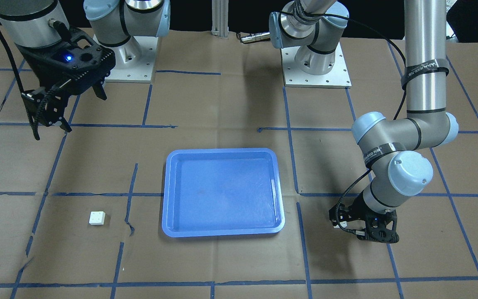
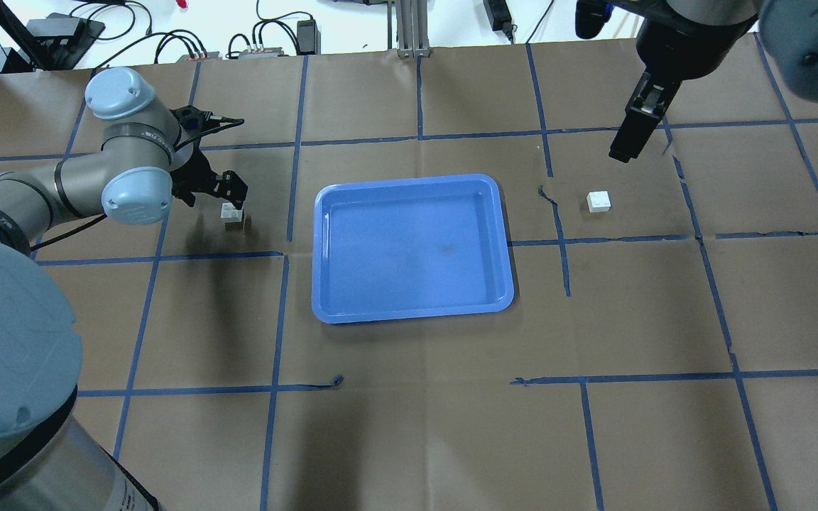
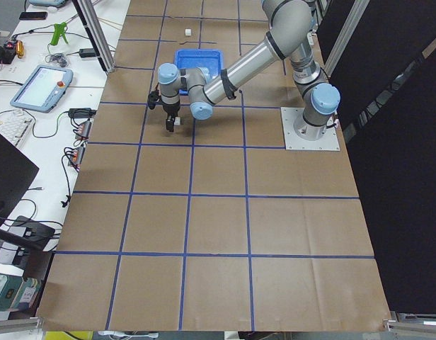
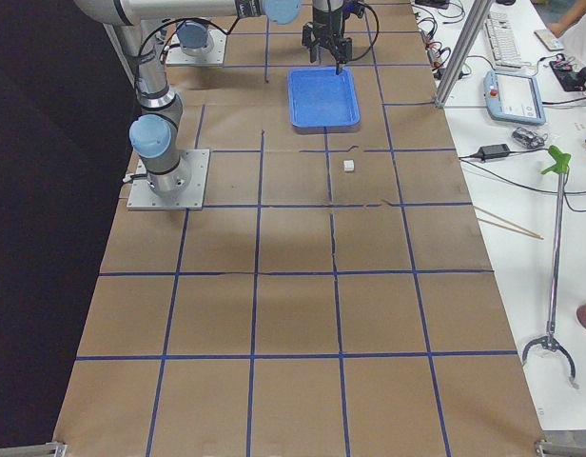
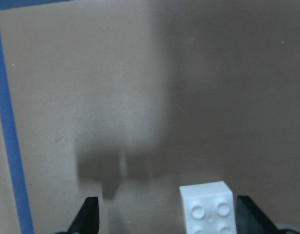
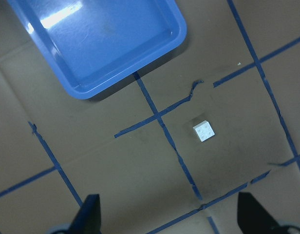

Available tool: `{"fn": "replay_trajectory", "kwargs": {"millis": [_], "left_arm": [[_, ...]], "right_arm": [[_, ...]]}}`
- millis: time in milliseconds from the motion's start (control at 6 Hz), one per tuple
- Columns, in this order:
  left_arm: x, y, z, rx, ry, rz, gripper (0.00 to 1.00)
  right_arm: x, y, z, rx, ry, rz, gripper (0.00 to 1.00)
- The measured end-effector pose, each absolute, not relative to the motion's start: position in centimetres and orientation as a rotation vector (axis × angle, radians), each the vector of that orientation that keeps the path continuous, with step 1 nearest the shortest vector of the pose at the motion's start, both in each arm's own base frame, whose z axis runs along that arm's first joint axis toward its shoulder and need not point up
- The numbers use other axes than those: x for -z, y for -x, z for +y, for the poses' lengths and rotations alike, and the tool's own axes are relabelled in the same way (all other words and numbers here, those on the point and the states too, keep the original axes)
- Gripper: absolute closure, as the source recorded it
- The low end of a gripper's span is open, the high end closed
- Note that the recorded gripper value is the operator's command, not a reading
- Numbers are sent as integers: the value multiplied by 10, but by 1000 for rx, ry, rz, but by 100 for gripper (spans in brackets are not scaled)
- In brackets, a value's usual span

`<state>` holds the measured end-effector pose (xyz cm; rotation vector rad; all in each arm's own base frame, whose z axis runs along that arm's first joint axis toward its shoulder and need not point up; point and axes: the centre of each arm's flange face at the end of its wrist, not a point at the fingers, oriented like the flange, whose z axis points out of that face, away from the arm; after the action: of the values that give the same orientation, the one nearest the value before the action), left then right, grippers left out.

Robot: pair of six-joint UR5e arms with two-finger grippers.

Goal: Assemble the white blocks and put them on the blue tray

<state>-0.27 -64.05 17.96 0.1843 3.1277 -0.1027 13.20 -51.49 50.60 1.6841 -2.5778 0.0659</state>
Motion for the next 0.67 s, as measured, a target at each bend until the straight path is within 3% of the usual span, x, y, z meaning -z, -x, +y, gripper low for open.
{"fn": "replay_trajectory", "kwargs": {"millis": [333, 667], "left_arm": [[-178, 4, -642, 109, -193, 3126, 72], [-176, 4, -641, 100, -227, 3126, 99]], "right_arm": [[-484, -112, -536, -12, -2079, -2299, 0], [-458, -55, -566, 14, -2251, -2180, 0]]}}
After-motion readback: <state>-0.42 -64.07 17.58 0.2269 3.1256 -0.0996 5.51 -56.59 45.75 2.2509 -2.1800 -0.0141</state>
